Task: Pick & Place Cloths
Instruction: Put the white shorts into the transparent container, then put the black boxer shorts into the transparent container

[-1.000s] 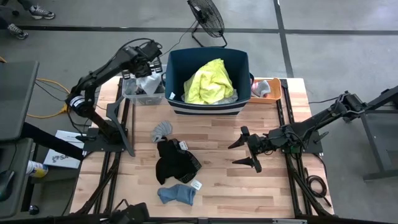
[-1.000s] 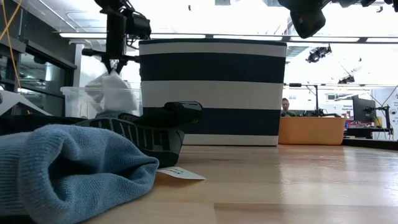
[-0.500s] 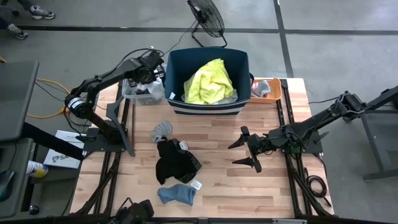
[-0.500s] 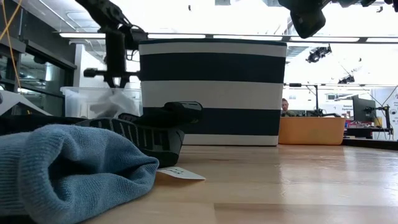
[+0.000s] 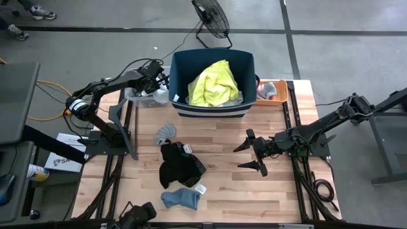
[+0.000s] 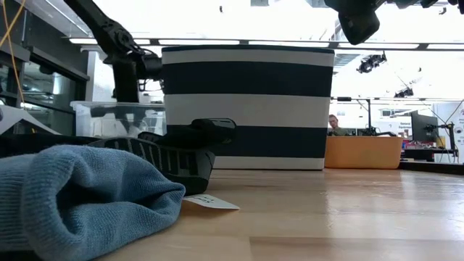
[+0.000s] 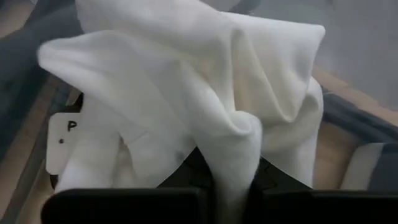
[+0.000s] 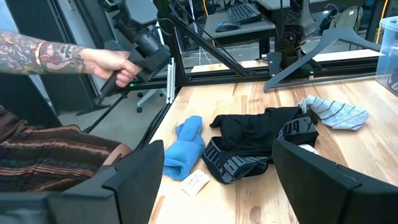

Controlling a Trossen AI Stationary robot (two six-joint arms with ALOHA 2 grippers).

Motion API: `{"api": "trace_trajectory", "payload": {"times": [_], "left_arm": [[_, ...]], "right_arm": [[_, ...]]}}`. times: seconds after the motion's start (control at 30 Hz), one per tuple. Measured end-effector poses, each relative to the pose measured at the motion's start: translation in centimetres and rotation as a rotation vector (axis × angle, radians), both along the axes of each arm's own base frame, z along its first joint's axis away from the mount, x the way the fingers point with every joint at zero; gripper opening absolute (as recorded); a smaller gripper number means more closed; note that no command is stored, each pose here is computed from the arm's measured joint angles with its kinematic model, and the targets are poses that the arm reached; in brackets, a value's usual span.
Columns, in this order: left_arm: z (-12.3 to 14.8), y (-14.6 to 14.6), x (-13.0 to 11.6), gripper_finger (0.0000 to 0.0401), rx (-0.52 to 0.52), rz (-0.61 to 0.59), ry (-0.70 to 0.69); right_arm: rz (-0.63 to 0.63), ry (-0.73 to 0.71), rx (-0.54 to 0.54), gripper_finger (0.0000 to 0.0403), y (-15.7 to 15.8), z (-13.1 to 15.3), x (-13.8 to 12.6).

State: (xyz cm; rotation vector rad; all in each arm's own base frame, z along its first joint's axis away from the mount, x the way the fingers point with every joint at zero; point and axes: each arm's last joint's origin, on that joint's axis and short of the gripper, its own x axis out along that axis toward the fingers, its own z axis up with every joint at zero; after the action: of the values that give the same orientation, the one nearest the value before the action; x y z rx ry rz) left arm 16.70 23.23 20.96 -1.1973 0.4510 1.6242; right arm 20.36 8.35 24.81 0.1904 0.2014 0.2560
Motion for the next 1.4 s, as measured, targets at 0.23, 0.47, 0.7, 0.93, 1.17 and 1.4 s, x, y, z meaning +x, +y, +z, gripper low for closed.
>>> {"api": "trace_trajectory", "payload": {"times": [0.23, 0.47, 0.7, 0.93, 1.17, 1.4], "left_arm": [[-0.1, 0.5, -0.5, 0.0071, 0.004, -0.078, 0.034], [0.0, 0.6, -0.4, 0.0203, 0.017, -0.134, 0.056], [1.7, 0.0, -0.8, 0.0313, 0.074, -0.201, 0.047], [5.1, -1.4, -1.8, 0.0352, 0.203, -0.217, 0.005], [7.8, -2.8, -2.9, 0.0352, 0.315, -0.267, -0.004], [9.8, -4.4, -3.9, 0.0351, 0.404, -0.368, 0.009]], "right_arm": [[0.0, 0.0, 0.0, 0.0291, 0.0, 0.0, 0.0], [0.0, 0.0, 0.0, 0.0291, 0.0, 0.0, 0.0], [0.0, 0.0, 0.0, 0.0291, 0.0, 0.0, 0.0], [0.0, 0.0, 0.0, 0.0291, 0.0, 0.0, 0.0], [0.0, 0.0, 0.0, 0.0291, 0.0, 0.0, 0.0], [0.0, 0.0, 0.0, 0.0291, 0.0, 0.0, 0.0]]}}
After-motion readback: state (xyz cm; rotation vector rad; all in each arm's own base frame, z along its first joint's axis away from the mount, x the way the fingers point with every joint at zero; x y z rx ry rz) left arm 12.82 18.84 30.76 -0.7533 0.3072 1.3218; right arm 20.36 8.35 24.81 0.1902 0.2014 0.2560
